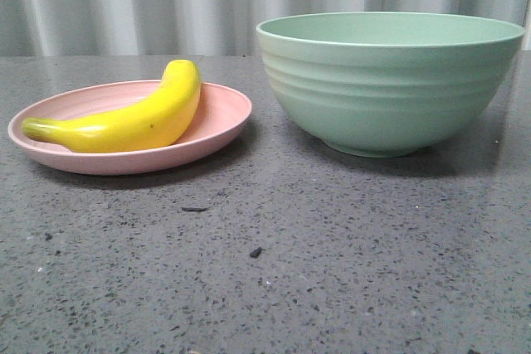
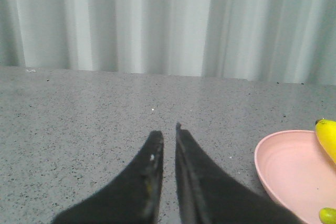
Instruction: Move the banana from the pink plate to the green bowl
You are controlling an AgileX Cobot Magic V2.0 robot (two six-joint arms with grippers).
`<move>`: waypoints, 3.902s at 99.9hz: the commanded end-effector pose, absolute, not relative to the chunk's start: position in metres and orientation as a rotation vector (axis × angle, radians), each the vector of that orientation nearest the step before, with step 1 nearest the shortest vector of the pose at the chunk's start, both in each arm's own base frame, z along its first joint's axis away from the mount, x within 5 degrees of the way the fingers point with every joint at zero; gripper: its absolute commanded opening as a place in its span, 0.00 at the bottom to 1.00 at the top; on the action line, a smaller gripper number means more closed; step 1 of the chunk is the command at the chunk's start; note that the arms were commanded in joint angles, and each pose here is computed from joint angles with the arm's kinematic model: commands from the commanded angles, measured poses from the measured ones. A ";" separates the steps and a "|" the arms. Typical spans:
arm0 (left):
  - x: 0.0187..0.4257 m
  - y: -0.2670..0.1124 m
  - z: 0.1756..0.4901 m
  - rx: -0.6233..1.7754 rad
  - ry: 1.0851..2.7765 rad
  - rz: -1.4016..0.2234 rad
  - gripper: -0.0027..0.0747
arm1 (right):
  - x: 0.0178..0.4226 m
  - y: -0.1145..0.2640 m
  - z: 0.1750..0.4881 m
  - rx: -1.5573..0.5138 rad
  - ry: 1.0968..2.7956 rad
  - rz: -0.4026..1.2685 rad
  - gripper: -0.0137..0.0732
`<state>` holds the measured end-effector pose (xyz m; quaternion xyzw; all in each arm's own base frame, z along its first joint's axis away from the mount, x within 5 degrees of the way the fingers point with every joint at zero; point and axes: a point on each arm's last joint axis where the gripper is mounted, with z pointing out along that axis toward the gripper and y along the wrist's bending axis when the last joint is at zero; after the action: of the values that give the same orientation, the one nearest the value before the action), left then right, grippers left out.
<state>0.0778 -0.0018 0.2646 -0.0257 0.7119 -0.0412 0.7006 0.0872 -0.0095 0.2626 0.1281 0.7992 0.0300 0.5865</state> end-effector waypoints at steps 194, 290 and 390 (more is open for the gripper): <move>0.241 -0.174 0.298 1.023 2.150 -0.181 0.52 | 0.091 -0.012 0.279 0.294 1.766 0.053 0.09; 0.257 -0.186 0.267 1.051 2.203 -0.173 0.51 | 0.091 -0.012 0.279 0.294 1.766 0.053 0.09; 0.257 -0.194 0.323 0.974 2.167 -0.292 0.27 | 0.089 -0.003 0.318 0.081 1.961 0.018 0.09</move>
<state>0.2625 -0.1905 0.2796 0.3944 0.8667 -0.0815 0.2943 0.0828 -0.0034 0.2927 0.0616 0.8423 0.0173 0.5352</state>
